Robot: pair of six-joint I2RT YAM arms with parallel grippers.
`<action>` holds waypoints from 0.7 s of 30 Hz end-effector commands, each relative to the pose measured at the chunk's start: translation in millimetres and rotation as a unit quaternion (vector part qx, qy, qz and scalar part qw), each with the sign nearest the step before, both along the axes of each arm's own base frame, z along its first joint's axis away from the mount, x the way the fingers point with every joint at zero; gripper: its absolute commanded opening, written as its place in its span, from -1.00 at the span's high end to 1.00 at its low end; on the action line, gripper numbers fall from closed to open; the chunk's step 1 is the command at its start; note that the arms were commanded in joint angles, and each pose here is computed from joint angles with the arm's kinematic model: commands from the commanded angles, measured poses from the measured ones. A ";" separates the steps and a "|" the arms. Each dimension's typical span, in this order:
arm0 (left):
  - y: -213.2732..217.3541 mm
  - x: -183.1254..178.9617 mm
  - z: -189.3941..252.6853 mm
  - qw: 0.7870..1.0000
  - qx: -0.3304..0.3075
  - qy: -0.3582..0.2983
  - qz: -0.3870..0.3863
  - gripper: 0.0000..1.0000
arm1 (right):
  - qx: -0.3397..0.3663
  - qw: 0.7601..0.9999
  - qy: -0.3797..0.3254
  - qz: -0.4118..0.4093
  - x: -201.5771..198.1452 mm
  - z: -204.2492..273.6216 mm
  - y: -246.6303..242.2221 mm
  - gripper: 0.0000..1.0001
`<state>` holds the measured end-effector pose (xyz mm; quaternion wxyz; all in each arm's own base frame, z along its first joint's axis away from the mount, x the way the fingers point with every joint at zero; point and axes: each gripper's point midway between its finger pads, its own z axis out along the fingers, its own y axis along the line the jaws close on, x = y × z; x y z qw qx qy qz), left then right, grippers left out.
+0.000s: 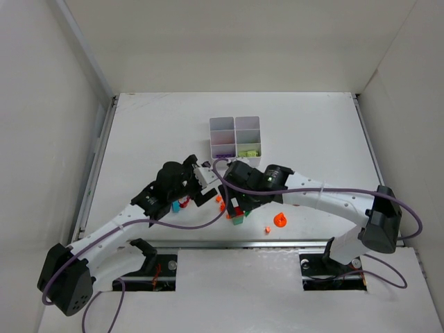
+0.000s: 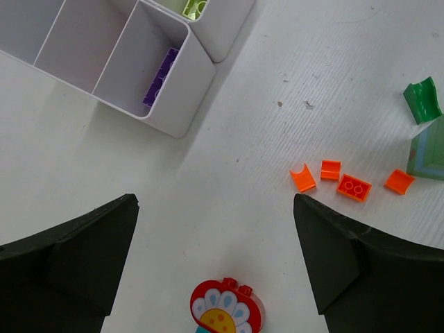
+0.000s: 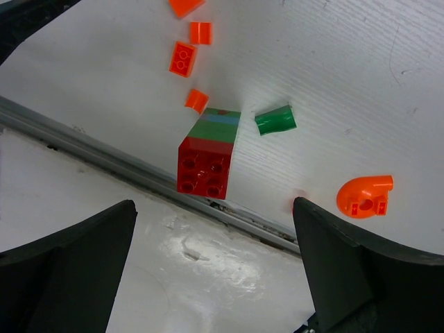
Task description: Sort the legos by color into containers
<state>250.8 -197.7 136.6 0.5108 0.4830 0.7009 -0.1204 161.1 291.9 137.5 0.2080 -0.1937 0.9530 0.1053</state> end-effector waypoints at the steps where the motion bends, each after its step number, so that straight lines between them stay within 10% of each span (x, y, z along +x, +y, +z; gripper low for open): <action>1: -3.2 2.0 10.7 1.000 -0.021 -0.017 0.003 -0.86 | 0.021 0.999 -0.022 -0.010 7.9 15.7 11.1 -1.00; 21: -6.8 -3.6 9.1 1.000 -0.023 -0.014 -0.004 -0.86 | 0.011 0.999 -0.038 -0.013 13.6 15.6 7.2 -0.80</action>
